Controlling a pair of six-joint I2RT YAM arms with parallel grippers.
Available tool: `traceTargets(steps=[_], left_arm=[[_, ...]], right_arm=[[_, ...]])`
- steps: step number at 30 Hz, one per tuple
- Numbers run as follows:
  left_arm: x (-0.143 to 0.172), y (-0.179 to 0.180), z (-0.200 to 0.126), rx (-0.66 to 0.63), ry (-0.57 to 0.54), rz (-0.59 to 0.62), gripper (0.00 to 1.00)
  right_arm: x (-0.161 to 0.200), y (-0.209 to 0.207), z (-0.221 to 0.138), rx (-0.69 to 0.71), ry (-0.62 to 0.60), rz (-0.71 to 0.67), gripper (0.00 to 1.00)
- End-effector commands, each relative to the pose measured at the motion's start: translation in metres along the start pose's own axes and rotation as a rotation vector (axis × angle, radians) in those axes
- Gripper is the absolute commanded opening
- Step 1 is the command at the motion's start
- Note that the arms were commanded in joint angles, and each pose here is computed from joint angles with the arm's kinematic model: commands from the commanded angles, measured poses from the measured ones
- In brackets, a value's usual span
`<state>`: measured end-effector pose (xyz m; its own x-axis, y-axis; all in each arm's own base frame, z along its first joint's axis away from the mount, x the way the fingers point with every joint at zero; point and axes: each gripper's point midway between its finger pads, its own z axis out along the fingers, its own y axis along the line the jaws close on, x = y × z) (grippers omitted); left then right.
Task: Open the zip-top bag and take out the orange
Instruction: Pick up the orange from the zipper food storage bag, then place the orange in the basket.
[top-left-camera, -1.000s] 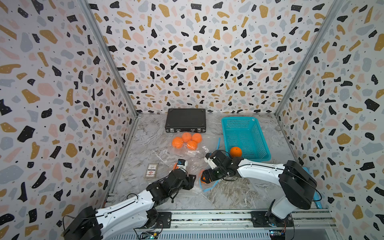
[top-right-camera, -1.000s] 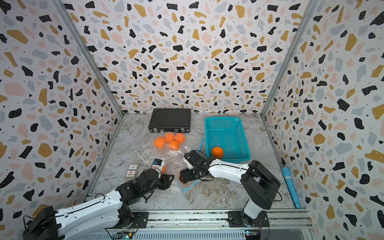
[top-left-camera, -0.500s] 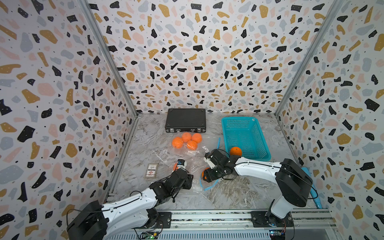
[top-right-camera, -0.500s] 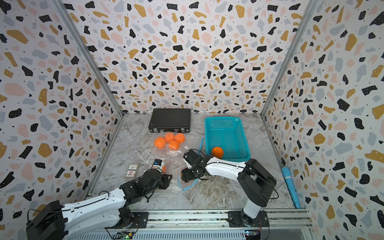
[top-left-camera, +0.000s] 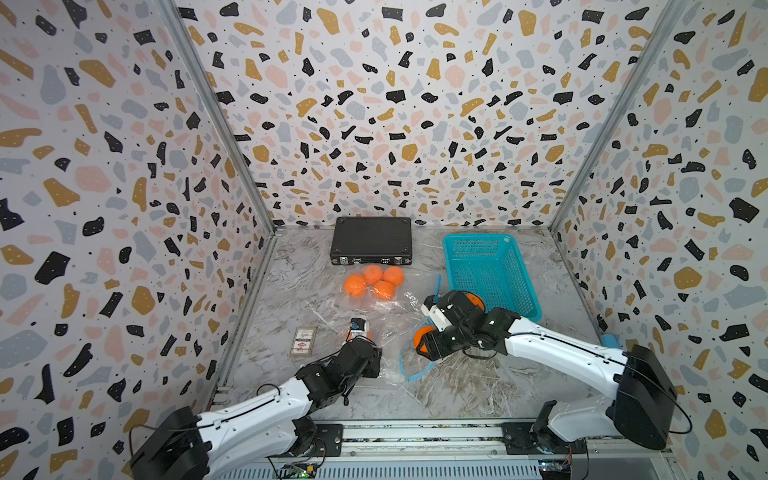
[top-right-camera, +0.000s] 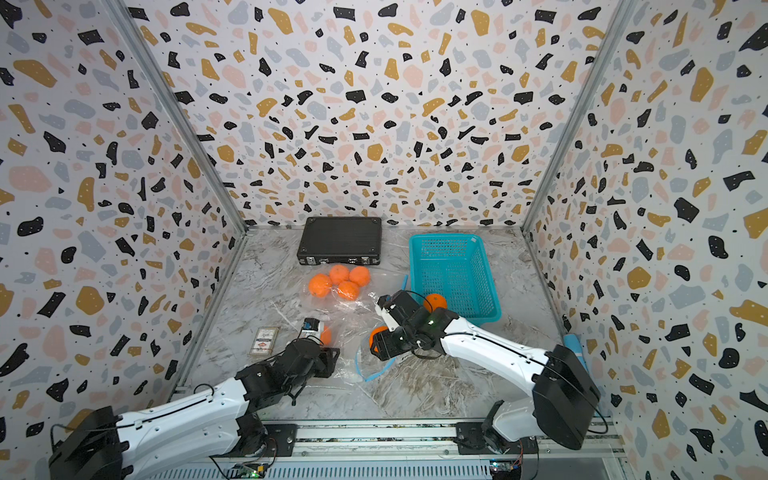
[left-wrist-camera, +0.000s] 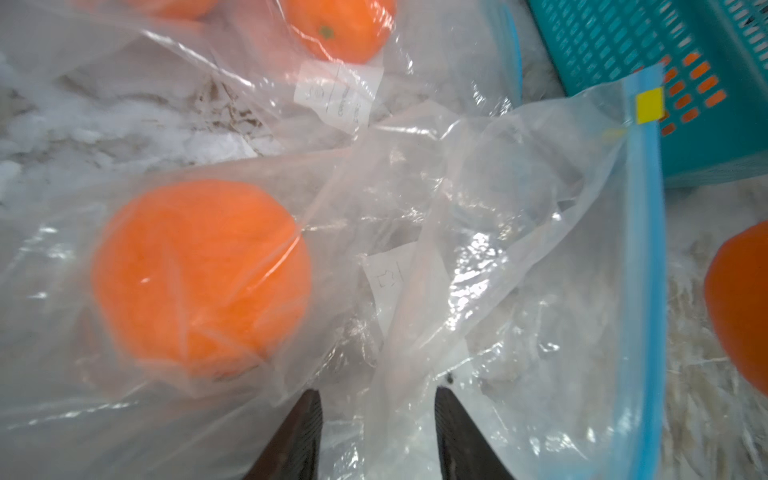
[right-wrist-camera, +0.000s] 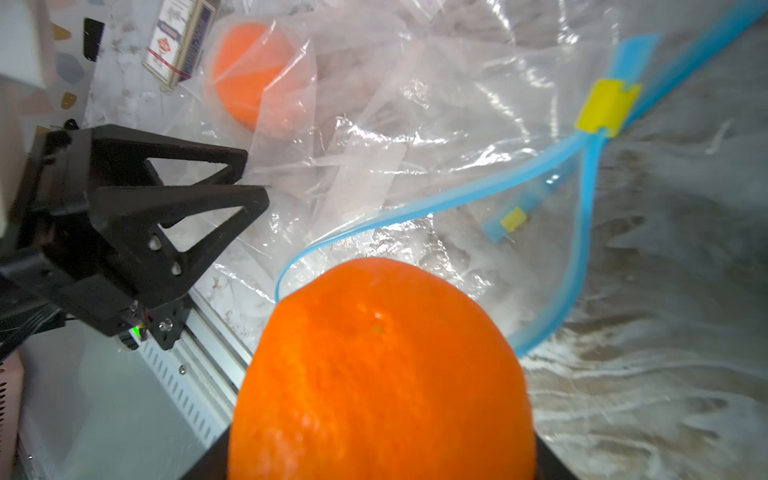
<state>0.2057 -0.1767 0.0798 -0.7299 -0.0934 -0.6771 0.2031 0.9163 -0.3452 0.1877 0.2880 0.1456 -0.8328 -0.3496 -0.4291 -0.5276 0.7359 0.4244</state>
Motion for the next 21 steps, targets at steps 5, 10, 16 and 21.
traceTargets(steps=[5, 10, 16, 21], left_arm=[[-0.035, -0.023, -0.026, 0.050, -0.036, 0.011, 0.66], [-0.072, -0.076, -0.041, 0.227, -0.093, 0.044, 0.79], [-0.085, -0.140, -0.031, 0.315, -0.063, 0.143, 0.81], [-0.088, -0.163, -0.019, 0.326, -0.039, 0.190, 0.80]], right_arm=[[-0.013, -0.027, -0.063, 0.028, -0.028, 0.072, 0.58], [-0.024, -0.106, -0.104, 0.365, -0.005, 0.189, 0.60], [-0.030, -0.180, -0.099, 0.350, 0.099, 0.433, 0.56], [-0.017, -0.221, -0.086, 0.392, 0.200, 0.538, 0.56]])
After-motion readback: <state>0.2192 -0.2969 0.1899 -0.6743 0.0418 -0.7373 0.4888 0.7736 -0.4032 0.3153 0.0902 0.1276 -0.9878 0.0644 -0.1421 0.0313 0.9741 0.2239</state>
